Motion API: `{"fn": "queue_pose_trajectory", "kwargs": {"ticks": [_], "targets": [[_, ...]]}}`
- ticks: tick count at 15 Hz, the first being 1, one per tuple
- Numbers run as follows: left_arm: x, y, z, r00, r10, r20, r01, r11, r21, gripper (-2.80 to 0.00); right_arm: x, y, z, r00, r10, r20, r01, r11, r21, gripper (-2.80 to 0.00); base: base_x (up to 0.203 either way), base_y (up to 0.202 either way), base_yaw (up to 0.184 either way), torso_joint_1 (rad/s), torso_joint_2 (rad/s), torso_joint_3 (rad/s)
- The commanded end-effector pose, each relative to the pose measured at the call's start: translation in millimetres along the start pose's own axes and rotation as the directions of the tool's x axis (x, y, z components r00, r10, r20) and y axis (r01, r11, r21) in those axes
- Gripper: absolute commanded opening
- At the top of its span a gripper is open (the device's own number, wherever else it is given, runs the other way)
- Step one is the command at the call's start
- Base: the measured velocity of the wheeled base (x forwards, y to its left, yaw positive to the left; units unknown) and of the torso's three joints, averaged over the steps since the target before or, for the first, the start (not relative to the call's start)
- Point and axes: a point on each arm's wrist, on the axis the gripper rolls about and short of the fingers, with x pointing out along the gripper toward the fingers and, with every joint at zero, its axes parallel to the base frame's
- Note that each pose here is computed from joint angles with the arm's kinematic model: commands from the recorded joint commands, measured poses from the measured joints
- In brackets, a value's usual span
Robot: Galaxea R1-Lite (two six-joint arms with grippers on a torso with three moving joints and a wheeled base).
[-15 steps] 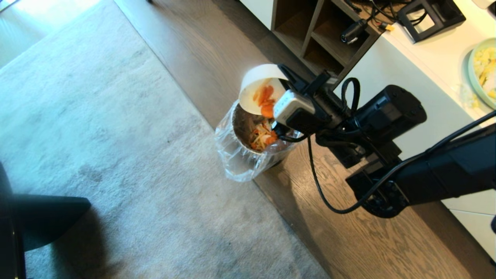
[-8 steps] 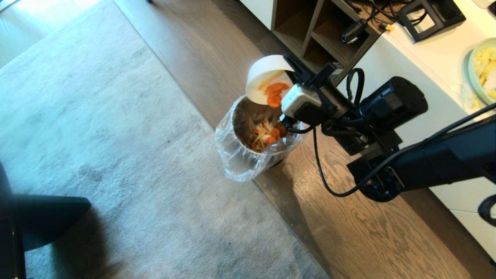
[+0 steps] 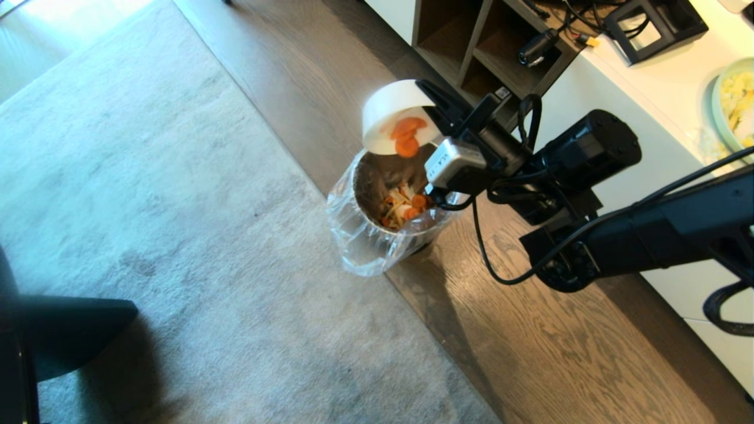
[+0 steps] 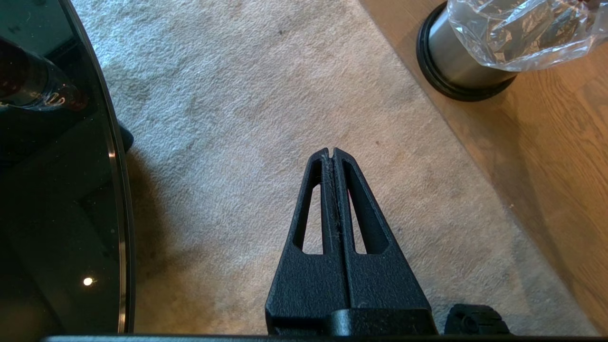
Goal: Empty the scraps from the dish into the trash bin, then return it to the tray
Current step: Pour the leftover food from the bowl into the trash can
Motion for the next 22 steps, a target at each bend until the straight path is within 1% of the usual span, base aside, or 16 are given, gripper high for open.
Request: {"fn": "queue_pose_trajectory", "kwargs": {"ticks": [1, 2, 4, 6, 8, 9, 13, 15, 18, 22], "targets": [[0.0, 0.0, 0.0, 1.000, 0.000, 0.001, 0.000, 1.000, -0.001, -2.80, 0.2, -5.4, 1.6, 0.998, -0.034, 0.049, 0.036, 0.999, -0.035, -2.80, 0.000, 0.000, 0.000, 0.000, 0.00, 0.000], [0.0, 0.0, 0.0, 1.000, 0.000, 0.001, 0.000, 1.000, -0.001, -2.80, 0.7, -7.2, 1.1, 0.997, -0.037, 0.062, 0.039, 0.998, -0.043, -2.80, 0.000, 0.000, 0.000, 0.000, 0.00, 0.000], [0.0, 0.0, 0.0, 1.000, 0.000, 0.001, 0.000, 1.000, -0.001, -2.80, 6.4, -15.9, -0.7, 0.994, -0.069, 0.082, 0.074, 0.995, -0.062, -2.80, 0.000, 0.000, 0.000, 0.000, 0.00, 0.000], [0.0, 0.0, 0.0, 1.000, 0.000, 0.001, 0.000, 1.000, -0.001, -2.80, 8.2, -24.6, -7.2, 0.993, -0.094, 0.077, 0.101, 0.991, -0.084, -2.80, 0.000, 0.000, 0.000, 0.000, 0.00, 0.000], [0.0, 0.0, 0.0, 1.000, 0.000, 0.001, 0.000, 1.000, -0.001, -2.80, 14.7, -38.3, -9.7, 0.986, -0.143, 0.089, 0.153, 0.983, -0.105, -2.80, 0.000, 0.000, 0.000, 0.000, 0.00, 0.000], [0.0, 0.0, 0.0, 1.000, 0.000, 0.001, 0.000, 1.000, -0.001, -2.80, 16.2, -40.9, -9.6, 0.984, -0.153, 0.093, 0.163, 0.981, -0.107, -2.80, 0.000, 0.000, 0.000, 0.000, 0.00, 0.000], [0.0, 0.0, 0.0, 1.000, 0.000, 0.001, 0.000, 1.000, -0.001, -2.80, 10.2, -42.7, -5.6, 0.987, -0.130, 0.090, 0.138, 0.986, -0.096, -2.80, 0.000, 0.000, 0.000, 0.000, 0.00, 0.000], [0.0, 0.0, 0.0, 1.000, 0.000, 0.001, 0.000, 1.000, -0.001, -2.80, 8.9, -46.7, -2.6, 0.985, -0.119, 0.125, 0.131, 0.987, -0.097, -2.80, 0.000, 0.000, 0.000, 0.000, 0.00, 0.000], [0.0, 0.0, 0.0, 1.000, 0.000, 0.001, 0.000, 1.000, -0.001, -2.80, 10.8, -52.4, 3.7, 0.981, -0.128, 0.147, 0.143, 0.985, -0.095, -2.80, 0.000, 0.000, 0.000, 0.000, 0.00, 0.000], [0.0, 0.0, 0.0, 1.000, 0.000, 0.001, 0.000, 1.000, -0.001, -2.80, 11.0, -66.1, 17.2, 0.974, -0.148, 0.170, 0.163, 0.983, -0.083, -2.80, 0.000, 0.000, 0.000, 0.000, 0.00, 0.000]]}}
